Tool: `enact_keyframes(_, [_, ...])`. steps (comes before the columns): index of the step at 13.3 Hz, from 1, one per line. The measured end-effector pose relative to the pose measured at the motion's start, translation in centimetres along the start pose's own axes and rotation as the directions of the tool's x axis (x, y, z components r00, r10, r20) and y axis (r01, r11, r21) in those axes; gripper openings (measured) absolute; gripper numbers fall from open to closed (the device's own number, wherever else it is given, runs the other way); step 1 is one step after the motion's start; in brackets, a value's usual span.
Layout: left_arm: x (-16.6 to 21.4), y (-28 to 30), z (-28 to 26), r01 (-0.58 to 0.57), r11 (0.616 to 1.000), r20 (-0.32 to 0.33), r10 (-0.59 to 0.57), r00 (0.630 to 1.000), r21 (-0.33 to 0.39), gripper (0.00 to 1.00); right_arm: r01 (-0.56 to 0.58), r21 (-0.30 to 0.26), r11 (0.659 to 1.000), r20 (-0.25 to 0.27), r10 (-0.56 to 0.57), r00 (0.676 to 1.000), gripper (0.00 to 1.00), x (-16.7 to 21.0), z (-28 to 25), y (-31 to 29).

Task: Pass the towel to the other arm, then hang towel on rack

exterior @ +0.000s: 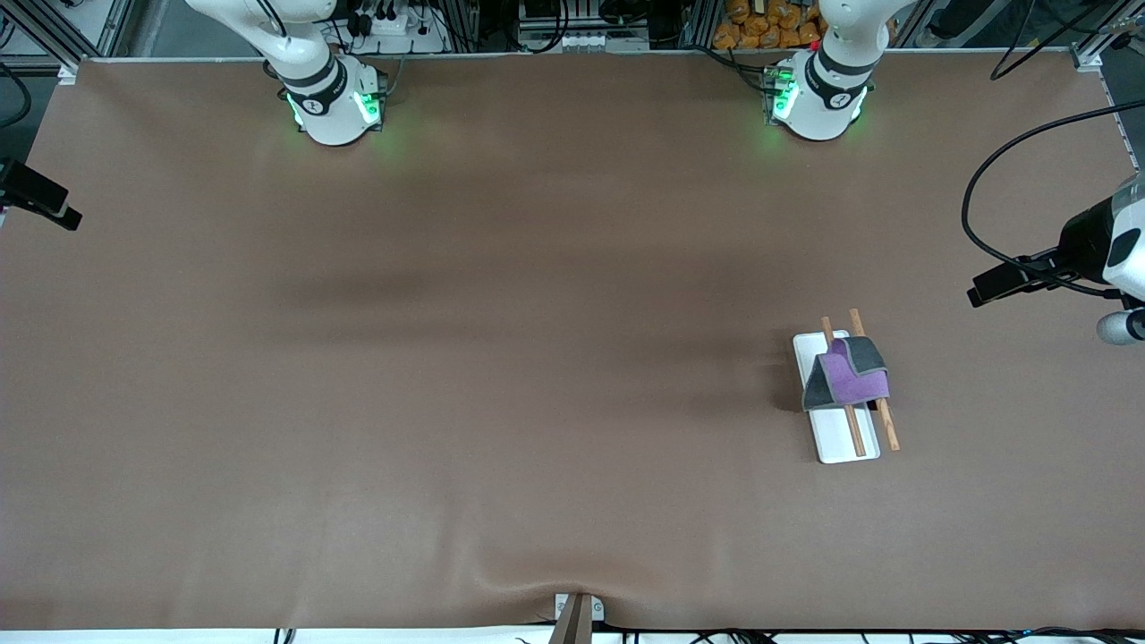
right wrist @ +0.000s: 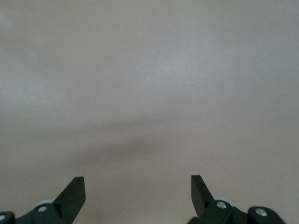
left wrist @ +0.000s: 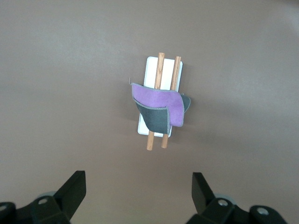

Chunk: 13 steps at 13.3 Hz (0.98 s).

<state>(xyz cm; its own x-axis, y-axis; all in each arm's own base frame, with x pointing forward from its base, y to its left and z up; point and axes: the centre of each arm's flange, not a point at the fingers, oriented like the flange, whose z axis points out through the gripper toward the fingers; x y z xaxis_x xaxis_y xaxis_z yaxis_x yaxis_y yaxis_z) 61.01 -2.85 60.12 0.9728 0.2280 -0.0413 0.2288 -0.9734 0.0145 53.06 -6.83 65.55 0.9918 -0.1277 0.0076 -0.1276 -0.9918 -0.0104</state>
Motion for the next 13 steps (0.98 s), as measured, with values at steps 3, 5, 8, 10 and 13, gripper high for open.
enact_keyframes(3, [-0.3,0.0,-0.7,0.001,1.000,-0.014,-0.001,1.000,0.002,1.00,0.000,0.000,1.000,0.000,0.000,1.000,1.00,0.0,0.0,0.0])
enact_keyframes(5, [-1.3,0.3,-2.4,-0.001,1.000,-0.047,0.002,0.999,0.012,1.00,0.000,0.000,1.000,-0.001,0.000,1.000,1.00,0.0,0.0,0.0])
enact_keyframes(8, [-2.6,0.7,-4.4,-0.024,0.999,-0.084,0.026,0.996,0.026,1.00,0.000,0.000,1.000,-0.001,0.000,1.000,1.00,0.0,0.0,0.0])
enact_keyframes(10, [-3.2,0.8,-5.0,-0.086,0.995,-0.091,0.090,0.992,0.042,1.00,0.000,0.000,1.000,-0.001,0.000,1.000,1.00,0.0,0.0,0.0])
enact_keyframes(13, [-3.8,0.3,-5.2,-0.101,0.992,-0.071,0.106,0.992,0.080,1.00,0.000,0.000,1.000,0.000,0.000,1.000,1.00,0.0,0.0,0.0])
